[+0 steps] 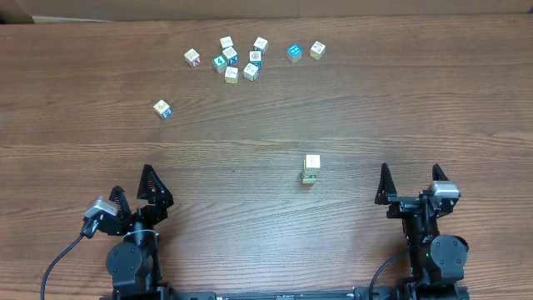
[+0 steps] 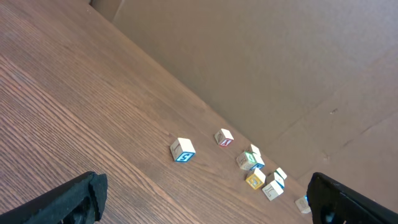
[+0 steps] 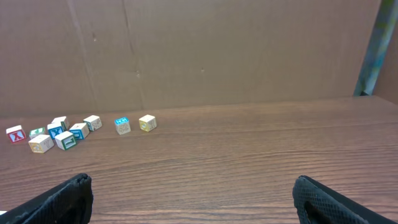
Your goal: Form a tower
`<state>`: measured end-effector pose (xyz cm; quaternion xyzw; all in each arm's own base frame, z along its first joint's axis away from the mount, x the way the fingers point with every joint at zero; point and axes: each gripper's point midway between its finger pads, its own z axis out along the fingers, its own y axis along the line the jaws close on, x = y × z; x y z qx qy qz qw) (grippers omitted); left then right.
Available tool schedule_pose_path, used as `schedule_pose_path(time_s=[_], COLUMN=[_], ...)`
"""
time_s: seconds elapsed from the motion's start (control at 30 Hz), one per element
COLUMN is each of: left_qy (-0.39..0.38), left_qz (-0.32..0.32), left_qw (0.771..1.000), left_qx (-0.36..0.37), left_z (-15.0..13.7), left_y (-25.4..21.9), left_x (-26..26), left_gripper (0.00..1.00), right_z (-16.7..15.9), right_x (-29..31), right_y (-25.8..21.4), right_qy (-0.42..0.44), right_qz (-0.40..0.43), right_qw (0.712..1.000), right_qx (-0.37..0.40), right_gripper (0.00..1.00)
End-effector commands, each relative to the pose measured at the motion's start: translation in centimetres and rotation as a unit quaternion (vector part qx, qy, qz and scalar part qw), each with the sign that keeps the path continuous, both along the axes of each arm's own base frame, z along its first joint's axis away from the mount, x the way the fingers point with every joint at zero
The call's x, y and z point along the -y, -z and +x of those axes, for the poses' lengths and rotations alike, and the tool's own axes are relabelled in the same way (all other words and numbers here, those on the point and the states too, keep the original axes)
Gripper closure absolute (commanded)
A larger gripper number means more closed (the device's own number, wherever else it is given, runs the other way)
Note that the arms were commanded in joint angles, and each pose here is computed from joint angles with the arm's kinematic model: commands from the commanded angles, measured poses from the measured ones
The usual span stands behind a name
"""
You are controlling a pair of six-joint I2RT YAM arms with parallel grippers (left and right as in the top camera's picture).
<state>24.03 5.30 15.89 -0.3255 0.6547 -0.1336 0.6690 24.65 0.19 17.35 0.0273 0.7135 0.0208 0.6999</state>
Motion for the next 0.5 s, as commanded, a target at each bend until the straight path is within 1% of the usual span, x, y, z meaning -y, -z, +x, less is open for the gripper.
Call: schedule_pose_path(time_s=[0.0,0.2,0.23,0.33,0.47], left_qy=[-0.002,0.001,0.004,0.03,0.072], left_qz=[0.01,0.011,0.02,0.083,0.189], left_qw=[1.0,1.0,1.0,0.996,0.978], left_qx=[0.002,0.001,-0.001,-0.017,-0.041], left_z=[0.0,0.0,0.0,0.2,0.4], left_y=[-0.1,-0.1,-0.1,0.0,0.2], left_x=[0.0,0.0,0.1,0.8,2.0], left_gripper=[0.0,0.0,0.0,0.01,0.0], right_z=[0.0,0.0,0.0,0.0,0.0], right_x=[0.0,0.0,0.0,0.0,0.0], right_y=[0.2,0.2,0.2,0.2,0.2], right_qy=[-0.001,-0.001,-0.001,-0.001,-0.001], right_qz=[-0.004,-0.004,-0.004,-0.004,-0.004], right_qw=[1.0,1.0,1.0,1.0,1.0], right_qx=[0.001,0.001,0.001,0.001,0.001], right_gripper=[0.0,0.0,0.0,0.0,0.0])
